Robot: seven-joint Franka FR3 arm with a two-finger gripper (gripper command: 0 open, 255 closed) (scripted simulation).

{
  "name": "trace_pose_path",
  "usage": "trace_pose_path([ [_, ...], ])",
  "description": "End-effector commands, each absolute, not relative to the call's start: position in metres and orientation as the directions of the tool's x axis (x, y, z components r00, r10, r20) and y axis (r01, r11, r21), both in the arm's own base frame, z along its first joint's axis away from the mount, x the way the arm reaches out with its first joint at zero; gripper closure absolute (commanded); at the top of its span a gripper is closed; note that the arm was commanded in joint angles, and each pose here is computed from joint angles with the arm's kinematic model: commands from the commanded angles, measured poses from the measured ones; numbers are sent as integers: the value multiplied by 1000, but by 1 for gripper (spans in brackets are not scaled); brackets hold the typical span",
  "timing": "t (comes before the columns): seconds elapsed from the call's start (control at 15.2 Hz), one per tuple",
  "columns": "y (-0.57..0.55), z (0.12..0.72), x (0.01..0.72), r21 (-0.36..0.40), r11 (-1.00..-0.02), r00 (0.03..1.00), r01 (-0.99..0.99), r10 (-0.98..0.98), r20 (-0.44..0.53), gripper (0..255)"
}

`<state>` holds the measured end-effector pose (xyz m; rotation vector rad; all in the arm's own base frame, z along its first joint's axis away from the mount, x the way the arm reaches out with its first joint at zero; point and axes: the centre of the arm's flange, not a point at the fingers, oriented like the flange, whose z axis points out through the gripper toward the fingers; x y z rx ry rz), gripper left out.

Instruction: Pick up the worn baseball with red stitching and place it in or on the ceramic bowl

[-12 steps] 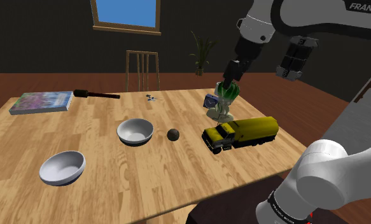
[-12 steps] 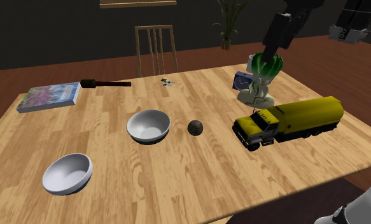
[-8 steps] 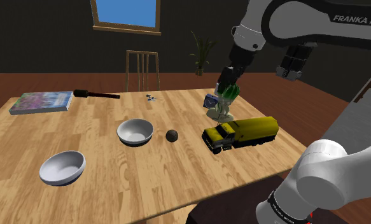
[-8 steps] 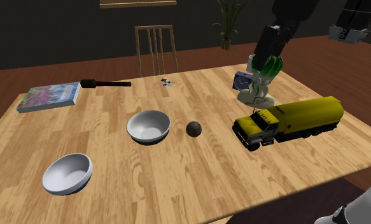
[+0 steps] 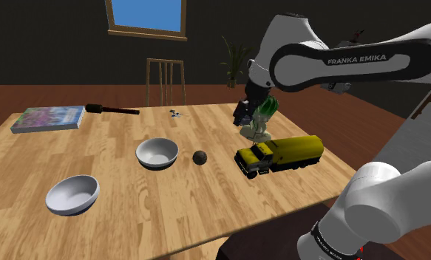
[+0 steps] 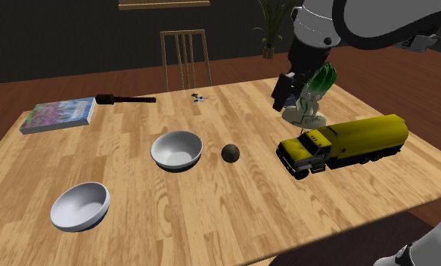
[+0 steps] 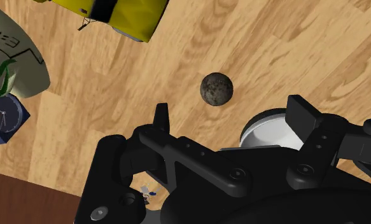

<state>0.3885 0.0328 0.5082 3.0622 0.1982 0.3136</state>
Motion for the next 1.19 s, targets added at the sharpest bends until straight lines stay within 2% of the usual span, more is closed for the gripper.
trace_pose_path([
  [0.0,34,485,400,66,-990,968,127,138,208,0],
  [1.12,49,294,512,35,-985,949,171,174,263,0],
])
